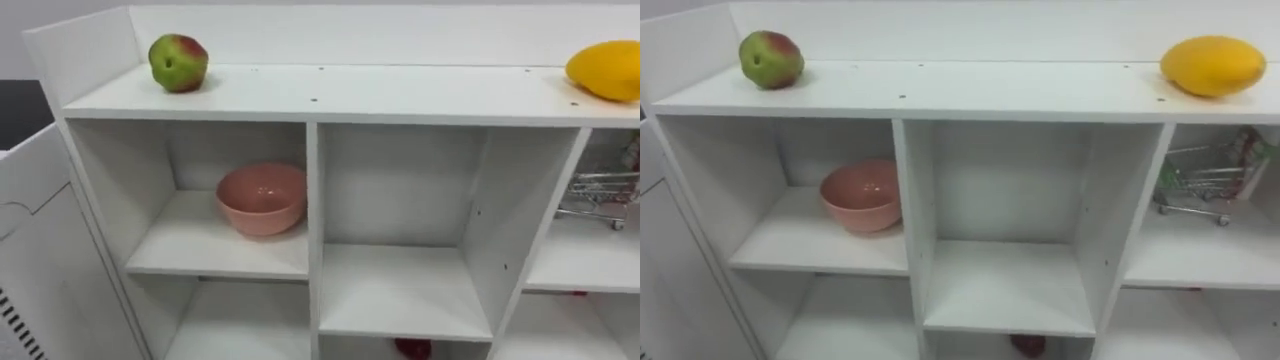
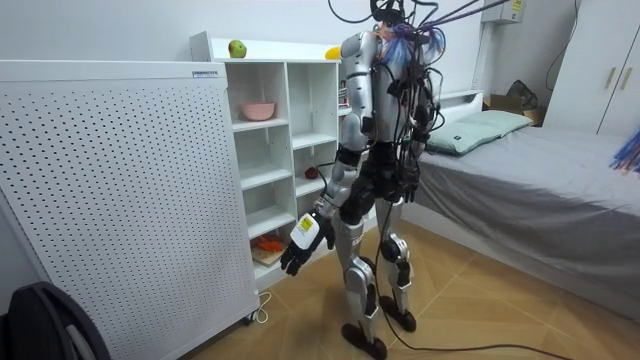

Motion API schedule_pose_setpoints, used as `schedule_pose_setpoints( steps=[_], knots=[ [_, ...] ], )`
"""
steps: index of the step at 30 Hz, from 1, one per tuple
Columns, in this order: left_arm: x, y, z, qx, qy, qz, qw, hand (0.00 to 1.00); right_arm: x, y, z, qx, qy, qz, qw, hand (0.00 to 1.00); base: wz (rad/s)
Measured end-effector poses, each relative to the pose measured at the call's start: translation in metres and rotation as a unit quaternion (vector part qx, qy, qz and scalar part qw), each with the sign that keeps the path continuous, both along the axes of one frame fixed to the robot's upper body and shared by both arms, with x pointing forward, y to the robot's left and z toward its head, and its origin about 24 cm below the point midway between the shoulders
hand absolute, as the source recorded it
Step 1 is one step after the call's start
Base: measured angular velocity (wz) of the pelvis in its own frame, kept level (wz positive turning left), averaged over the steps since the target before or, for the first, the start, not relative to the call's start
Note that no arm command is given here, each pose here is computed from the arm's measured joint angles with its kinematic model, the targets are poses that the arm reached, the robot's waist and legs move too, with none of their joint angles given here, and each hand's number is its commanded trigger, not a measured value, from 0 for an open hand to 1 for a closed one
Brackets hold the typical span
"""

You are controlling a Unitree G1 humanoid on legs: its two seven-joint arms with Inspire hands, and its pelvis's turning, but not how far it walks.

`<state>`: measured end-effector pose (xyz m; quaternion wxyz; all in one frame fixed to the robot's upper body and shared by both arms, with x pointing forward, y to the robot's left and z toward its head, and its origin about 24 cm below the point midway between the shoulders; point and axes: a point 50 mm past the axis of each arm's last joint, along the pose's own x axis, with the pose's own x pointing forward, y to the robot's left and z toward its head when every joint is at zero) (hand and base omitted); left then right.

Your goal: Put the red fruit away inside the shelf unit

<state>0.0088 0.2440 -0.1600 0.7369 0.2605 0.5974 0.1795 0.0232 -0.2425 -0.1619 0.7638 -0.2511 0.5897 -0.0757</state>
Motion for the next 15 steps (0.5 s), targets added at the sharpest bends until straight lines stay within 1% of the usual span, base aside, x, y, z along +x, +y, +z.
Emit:
schedule_pose_setpoints(
  steps=[3, 7, 12, 15],
  knots=[
    [0.0008, 0.0027, 0.0006, 0.002, -0.005, 0.018, 1.000, 0.00, 0.0004, -0.0016, -0.0002, 0.004, -0.002, -0.037, 0.999, 0.00, -0.15],
    [-0.0063, 0.0046, 0.0004, -0.001, 0.010, 0.036, 0.999, 0.00, -0.0078, -0.0007, -0.0017, 0.014, 0.011, -0.075, 0.997, 0.00, -0.11],
    [-0.0068, 0.0048, 0.0000, -0.006, 0.016, 0.038, 0.999, 0.00, -0.0064, 0.0002, -0.0028, 0.040, -0.003, -0.141, 0.989, 0.00, -0.07],
    [-0.0074, 0.0052, -0.0007, -0.017, 0.020, 0.040, 0.999, 0.00, -0.0029, 0.0021, -0.0042, 0.060, -0.002, -0.148, 0.987, 0.00, -0.05]
  ],
)
